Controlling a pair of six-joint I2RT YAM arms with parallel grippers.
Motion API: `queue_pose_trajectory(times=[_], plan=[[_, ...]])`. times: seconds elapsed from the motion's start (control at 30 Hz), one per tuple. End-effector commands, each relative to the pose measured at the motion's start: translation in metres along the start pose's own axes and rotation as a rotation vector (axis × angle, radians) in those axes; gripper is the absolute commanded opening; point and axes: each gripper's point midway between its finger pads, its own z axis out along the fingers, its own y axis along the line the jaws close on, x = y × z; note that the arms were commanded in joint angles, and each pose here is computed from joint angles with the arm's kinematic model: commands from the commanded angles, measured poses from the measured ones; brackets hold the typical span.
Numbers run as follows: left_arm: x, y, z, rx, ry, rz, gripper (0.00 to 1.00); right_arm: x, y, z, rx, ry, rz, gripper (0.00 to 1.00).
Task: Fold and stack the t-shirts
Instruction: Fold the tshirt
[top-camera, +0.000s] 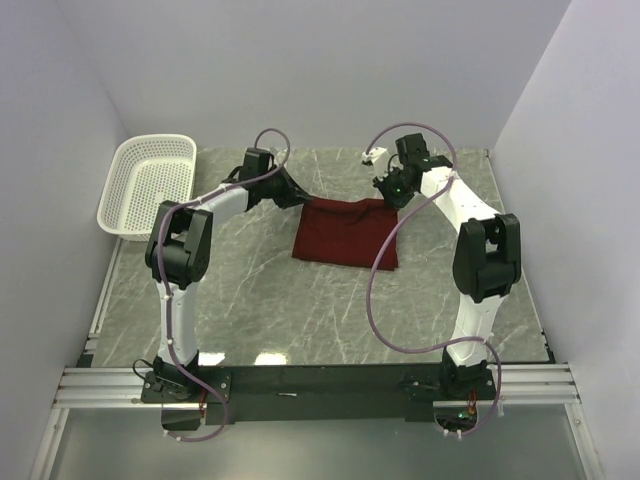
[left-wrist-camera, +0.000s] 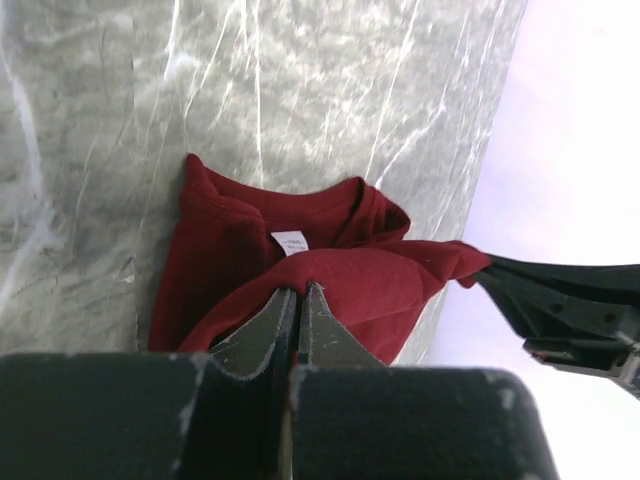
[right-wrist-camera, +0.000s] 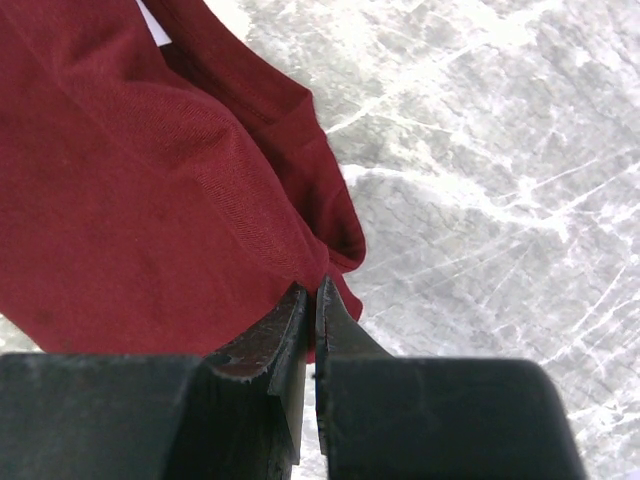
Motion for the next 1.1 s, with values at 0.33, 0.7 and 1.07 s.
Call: queue_pose_trajectory(times=[0.33,0.7,1.07], plan=[[-0.065,-0.046,-0.012,0.008,-0.206,0.016,0.64,-0.005,-0.061,-0.007,0.342,-0.045,0.207,0.65],[-0.033,-0.099,-0.097,0.202,-0.279,0.354,0.69,-0.010,0.058,-0.041,-0.343,-0.229,0.199,0.39],[0.048,-0.072,-0.001,0.285,0.116,0.254,0.54,0.031,0.131,-0.018,-0.792,-0.063,0.400,0.32]])
